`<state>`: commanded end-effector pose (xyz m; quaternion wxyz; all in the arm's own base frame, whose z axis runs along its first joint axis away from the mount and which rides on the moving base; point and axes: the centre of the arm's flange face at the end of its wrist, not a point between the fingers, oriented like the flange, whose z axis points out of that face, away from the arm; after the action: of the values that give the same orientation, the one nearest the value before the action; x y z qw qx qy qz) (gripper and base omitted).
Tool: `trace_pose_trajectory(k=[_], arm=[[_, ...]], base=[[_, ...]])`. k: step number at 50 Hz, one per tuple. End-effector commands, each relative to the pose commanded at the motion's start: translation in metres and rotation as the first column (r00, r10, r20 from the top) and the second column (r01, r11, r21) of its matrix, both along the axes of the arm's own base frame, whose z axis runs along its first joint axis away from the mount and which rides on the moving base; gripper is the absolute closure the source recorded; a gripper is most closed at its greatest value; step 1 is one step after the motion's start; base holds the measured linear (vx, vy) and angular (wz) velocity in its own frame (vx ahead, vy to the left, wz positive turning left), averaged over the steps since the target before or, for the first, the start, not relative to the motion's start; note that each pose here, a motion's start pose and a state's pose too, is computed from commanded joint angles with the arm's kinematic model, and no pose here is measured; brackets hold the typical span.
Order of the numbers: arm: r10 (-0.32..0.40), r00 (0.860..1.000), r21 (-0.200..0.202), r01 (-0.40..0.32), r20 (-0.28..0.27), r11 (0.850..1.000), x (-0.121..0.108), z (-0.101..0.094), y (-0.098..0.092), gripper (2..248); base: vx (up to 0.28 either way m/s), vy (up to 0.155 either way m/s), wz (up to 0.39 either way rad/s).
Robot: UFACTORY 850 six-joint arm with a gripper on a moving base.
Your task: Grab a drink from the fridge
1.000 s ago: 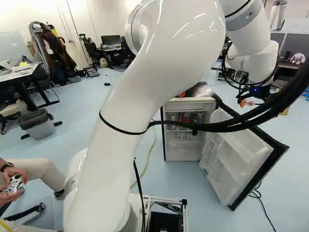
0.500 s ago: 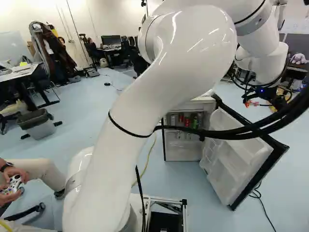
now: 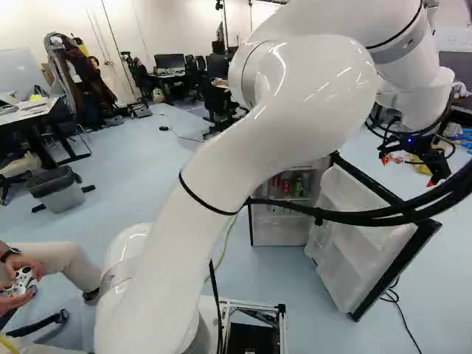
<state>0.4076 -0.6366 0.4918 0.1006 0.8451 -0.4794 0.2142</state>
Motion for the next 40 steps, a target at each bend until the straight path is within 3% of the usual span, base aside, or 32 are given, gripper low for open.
trace_pose_trajectory(k=[15, 40], arm=[[-0.019, 1.000, 0.025, 0.019, 0.003, 1.000, -0.002, -0.003, -0.013, 3], [-0.024, 1.000, 0.054, 0.025, -0.004, 0.998, -0.003, -0.004, -0.013, 3]], base=[[0.000, 0.000, 0.000], [0.000, 0.000, 0.000]])
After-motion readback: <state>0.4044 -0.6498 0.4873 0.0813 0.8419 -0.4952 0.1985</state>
